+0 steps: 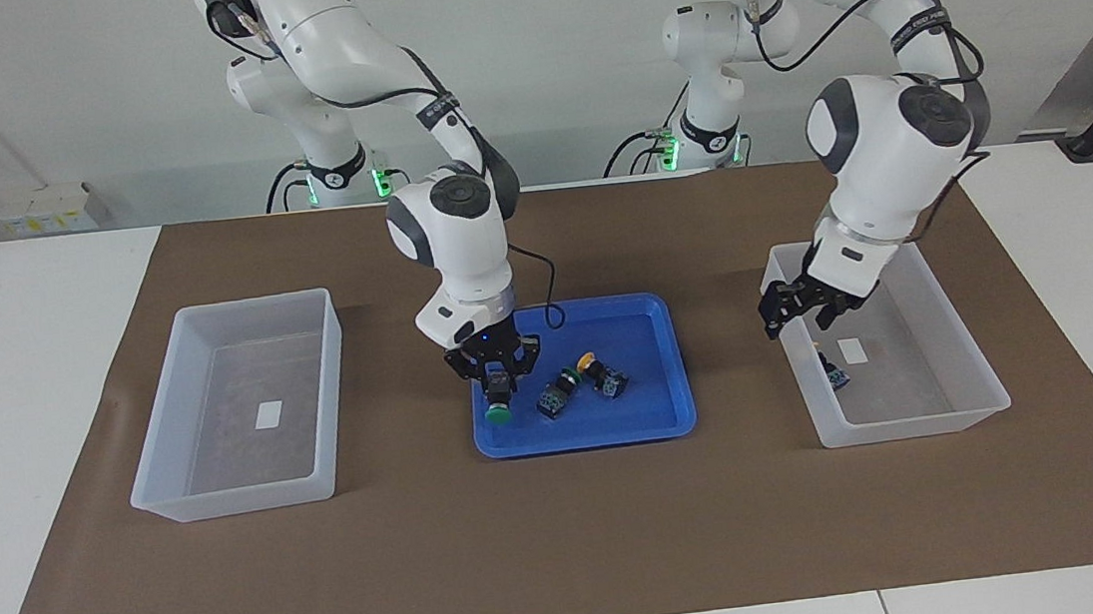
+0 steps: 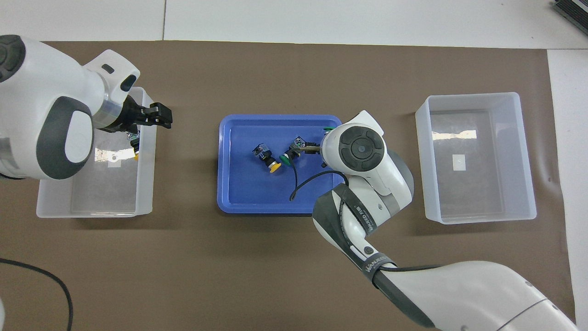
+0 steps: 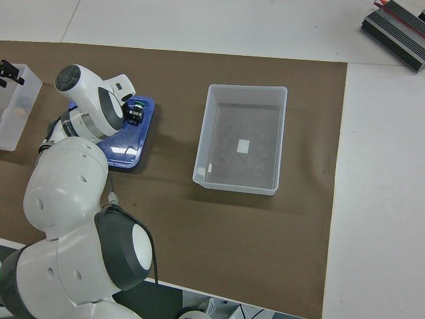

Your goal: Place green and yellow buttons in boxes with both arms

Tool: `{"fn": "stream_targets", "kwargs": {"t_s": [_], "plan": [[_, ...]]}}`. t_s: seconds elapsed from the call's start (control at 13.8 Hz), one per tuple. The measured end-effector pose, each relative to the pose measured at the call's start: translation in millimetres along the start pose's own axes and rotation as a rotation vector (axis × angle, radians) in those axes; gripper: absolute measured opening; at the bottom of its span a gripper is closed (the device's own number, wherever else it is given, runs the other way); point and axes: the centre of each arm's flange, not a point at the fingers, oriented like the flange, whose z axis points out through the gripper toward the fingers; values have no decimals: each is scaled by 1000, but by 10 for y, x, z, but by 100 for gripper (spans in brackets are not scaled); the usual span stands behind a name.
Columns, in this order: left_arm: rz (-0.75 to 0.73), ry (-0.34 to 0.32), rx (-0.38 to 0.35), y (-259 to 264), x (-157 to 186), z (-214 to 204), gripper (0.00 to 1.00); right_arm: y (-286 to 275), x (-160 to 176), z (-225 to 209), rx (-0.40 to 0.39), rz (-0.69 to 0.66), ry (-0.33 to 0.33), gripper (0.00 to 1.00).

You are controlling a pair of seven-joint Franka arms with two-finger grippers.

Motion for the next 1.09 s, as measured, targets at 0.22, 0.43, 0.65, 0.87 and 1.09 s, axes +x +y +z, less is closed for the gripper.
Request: {"fn": "stream_targets", "kwargs": {"t_s": [0.22, 0.43, 0.65, 0.87, 1.09], "plan": [[-136, 5, -9, 493, -193, 85, 79, 390, 194, -375, -35, 55, 2, 40], [-263, 54, -46, 828, -361, 285, 78, 951, 383, -749, -79, 19, -10, 40], [-366, 102, -98, 1135, -592, 564, 78, 1555, 532, -957, -103, -30, -39, 40], [-424, 130, -134, 1252, -692, 739, 78, 2031, 630, -986, -80, -63, -68, 40], [-449, 141, -149, 1333, -727, 1079, 78, 2231, 658, -959, -78, -71, -77, 40]]}}
